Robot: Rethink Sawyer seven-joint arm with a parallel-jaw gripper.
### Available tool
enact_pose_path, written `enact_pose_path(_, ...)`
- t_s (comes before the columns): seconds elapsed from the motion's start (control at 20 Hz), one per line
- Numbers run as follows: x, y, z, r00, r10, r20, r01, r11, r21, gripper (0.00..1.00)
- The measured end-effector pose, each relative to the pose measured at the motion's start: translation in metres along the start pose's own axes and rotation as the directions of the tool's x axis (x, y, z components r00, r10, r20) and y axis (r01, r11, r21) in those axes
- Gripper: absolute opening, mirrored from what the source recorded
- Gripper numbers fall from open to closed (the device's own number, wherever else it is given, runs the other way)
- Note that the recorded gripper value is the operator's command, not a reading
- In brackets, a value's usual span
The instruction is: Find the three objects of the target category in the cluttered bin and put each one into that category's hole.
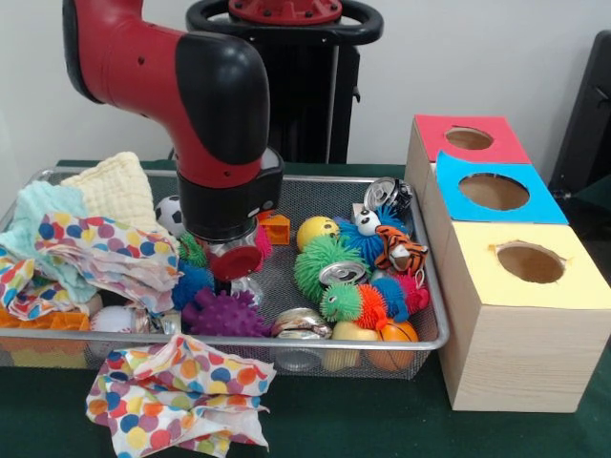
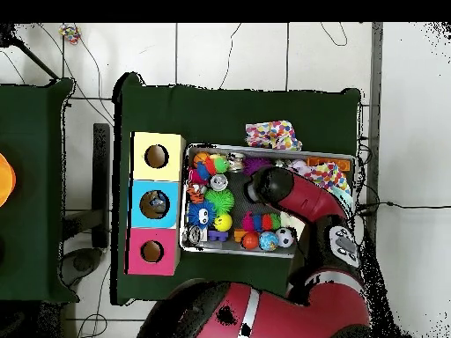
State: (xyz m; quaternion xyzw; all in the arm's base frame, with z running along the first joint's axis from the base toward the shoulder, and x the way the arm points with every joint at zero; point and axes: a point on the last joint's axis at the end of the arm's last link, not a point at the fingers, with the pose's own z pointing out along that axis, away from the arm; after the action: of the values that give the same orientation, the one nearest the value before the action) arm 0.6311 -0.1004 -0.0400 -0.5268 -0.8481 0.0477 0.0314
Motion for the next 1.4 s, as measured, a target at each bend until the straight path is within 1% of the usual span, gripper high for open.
enact_pose_path(0.2, 0.001, 0.001, 0.0, 0.9999, -0.008, 0.009, 0.008, 1.0, 0.005, 0.0)
enact_pose_path(0.6, 0.0, 0.001, 0.0, 1.0, -0.008, 0.006, 0.008, 0.9999, 0.007, 0.0)
enact_pose_path(0.85, -0.004, -0.001, 0.001, 0.9998, 0.008, -0.016, -0.008, 1.0, 0.0, 0.0)
enact_pose_path(0.9, -0.008, -0.001, -0.001, 0.9993, 0.02, -0.033, -0.02, 0.9998, -0.008, 1.0)
enact_pose_path(1.2, -0.012, -0.003, -0.003, 0.998, 0.032, -0.055, -0.033, 0.9994, -0.01, 1.0)
enact_pose_path(1.25, -0.013, -0.004, -0.003, 0.9967, 0.037, -0.073, -0.037, 0.9993, -0.004, 1.0)
enact_pose_path(1.4, -0.013, -0.007, -0.002, 0.9949, 0.043, -0.091, -0.043, 0.9991, 0.003, 1.0)
